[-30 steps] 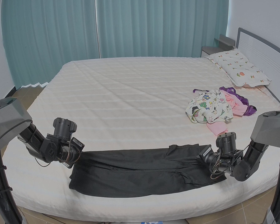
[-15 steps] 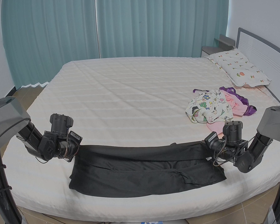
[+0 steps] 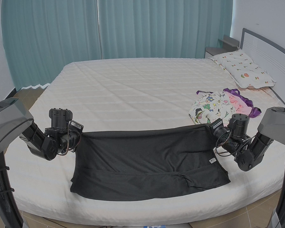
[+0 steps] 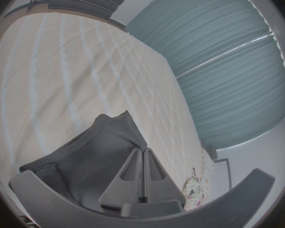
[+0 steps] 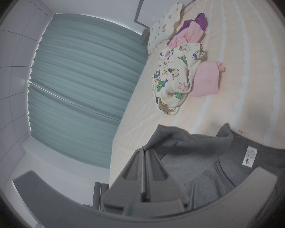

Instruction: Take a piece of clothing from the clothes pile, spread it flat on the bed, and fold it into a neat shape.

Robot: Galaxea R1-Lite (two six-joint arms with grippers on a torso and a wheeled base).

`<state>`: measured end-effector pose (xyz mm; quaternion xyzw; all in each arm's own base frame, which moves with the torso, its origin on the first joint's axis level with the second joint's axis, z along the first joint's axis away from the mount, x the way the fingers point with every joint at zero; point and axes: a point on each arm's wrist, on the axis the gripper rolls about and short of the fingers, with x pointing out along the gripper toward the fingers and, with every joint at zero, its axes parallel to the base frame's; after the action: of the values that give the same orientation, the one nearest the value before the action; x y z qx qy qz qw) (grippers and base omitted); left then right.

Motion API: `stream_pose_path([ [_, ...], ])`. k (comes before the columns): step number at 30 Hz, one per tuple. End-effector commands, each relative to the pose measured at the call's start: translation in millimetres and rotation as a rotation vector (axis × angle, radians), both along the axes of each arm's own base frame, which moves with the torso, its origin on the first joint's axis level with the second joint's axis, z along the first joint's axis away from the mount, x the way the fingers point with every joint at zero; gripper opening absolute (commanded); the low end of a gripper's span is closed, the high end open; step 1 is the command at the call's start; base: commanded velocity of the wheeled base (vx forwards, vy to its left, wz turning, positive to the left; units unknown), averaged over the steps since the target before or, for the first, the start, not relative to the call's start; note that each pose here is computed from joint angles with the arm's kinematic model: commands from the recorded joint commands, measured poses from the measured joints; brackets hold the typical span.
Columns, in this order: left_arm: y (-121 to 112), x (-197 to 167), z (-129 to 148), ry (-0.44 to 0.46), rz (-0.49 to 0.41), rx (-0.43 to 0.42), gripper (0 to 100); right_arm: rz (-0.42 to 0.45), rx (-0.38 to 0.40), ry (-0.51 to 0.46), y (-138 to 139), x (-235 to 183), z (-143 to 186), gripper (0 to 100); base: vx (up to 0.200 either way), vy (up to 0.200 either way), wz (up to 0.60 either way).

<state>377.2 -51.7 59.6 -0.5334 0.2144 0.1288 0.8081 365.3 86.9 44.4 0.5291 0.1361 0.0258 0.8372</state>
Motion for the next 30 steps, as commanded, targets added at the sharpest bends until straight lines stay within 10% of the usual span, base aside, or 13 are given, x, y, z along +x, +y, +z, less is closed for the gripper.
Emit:
stream_pose_path([
  [1, -1.4, -2.9, -14.9, 0.041, -0.023, -0.002, 0, -0.032, -0.019, 0.045, -10.8, -3.2, -16.3, 0, 0.000, 0.000, 0.00],
  [20, 4.2, -24.6, -24.8, 0.107, -0.075, 0.111, 0, 0.000, -0.165, 0.087, -27.6, -48.4, -30.8, 0, 0.000, 0.000, 0.00],
  [30, 10.7, -24.4, -2.0, 0.038, -0.057, 0.104, 0, 0.010, -0.139, -0.050, -22.9, -25.9, -21.4, 0, 0.000, 0.000, 0.00],
])
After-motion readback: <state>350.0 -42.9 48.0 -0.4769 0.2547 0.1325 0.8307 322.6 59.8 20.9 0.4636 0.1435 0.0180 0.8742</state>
